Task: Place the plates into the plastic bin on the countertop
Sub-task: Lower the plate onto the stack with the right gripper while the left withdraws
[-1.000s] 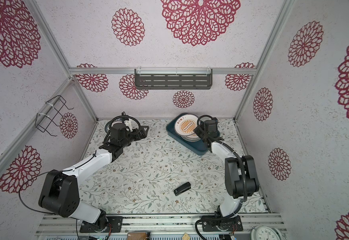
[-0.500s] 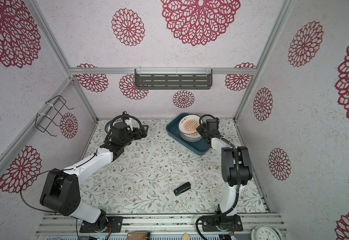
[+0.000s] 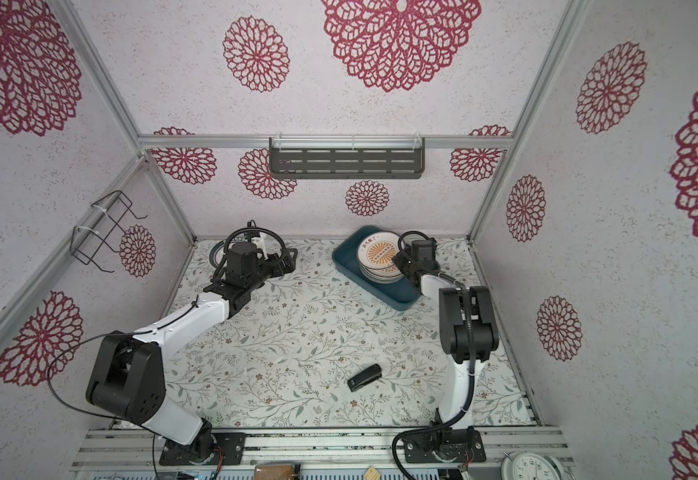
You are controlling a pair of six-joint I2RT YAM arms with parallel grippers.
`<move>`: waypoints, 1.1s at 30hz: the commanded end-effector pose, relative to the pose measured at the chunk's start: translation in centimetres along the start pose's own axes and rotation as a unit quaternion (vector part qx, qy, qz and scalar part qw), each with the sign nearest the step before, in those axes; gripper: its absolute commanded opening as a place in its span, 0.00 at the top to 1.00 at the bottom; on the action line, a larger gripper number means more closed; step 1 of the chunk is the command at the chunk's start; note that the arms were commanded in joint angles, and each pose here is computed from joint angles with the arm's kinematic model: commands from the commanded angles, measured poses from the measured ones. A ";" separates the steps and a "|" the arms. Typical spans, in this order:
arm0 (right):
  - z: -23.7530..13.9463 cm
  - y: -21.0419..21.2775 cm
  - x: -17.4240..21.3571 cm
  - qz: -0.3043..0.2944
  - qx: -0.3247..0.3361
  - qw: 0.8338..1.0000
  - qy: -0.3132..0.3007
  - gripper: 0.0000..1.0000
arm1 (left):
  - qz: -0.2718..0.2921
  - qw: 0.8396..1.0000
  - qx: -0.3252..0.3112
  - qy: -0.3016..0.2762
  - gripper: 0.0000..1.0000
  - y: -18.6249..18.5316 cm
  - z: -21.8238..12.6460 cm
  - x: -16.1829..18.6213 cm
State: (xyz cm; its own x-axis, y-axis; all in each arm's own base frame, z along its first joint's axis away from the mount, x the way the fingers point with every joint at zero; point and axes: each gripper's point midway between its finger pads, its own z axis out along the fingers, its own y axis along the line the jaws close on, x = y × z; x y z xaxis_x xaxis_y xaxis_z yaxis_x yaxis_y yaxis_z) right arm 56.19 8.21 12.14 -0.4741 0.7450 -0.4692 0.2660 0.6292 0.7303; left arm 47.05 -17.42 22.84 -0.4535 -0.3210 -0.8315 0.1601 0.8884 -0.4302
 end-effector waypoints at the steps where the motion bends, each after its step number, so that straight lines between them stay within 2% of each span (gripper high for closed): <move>1: -0.2 3.3 -2.6 0.009 -0.054 0.998 -0.034 1.00 | 0.005 1.000 0.000 -0.007 0.03 -0.5 0.1 -0.6; 13: -0.6 -0.3 -2.1 0.059 -0.005 0.998 -0.034 1.00 | 0.006 1.000 -0.009 -0.002 0.03 -0.1 0.4 -0.4; 23: -2.0 -1.7 -0.6 0.056 0.014 0.998 -0.014 1.00 | 0.005 0.998 -0.051 0.024 0.03 1.9 1.9 0.5; 26: -1.9 -1.4 -0.4 0.048 0.012 0.999 -0.003 0.73 | -0.008 0.998 -0.061 0.029 0.03 2.9 2.1 0.7; 28: -1.9 -1.4 -0.5 0.040 0.018 0.999 0.001 0.60 | -0.024 0.997 -0.072 0.031 0.03 3.9 2.1 0.8; 33: -2.1 -1.0 -0.8 0.025 0.025 0.999 0.002 0.47 | -0.067 0.989 -0.122 0.039 0.03 7.8 1.6 0.8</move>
State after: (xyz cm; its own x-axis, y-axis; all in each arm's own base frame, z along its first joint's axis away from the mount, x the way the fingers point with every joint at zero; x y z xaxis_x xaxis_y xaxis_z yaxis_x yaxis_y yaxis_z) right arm 54.80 6.74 10.57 -0.4610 0.7938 -0.3968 0.3519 0.5739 0.7394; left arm 49.08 -13.76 19.17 -0.5206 -0.3702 -0.7694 -0.0220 0.9066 -0.4214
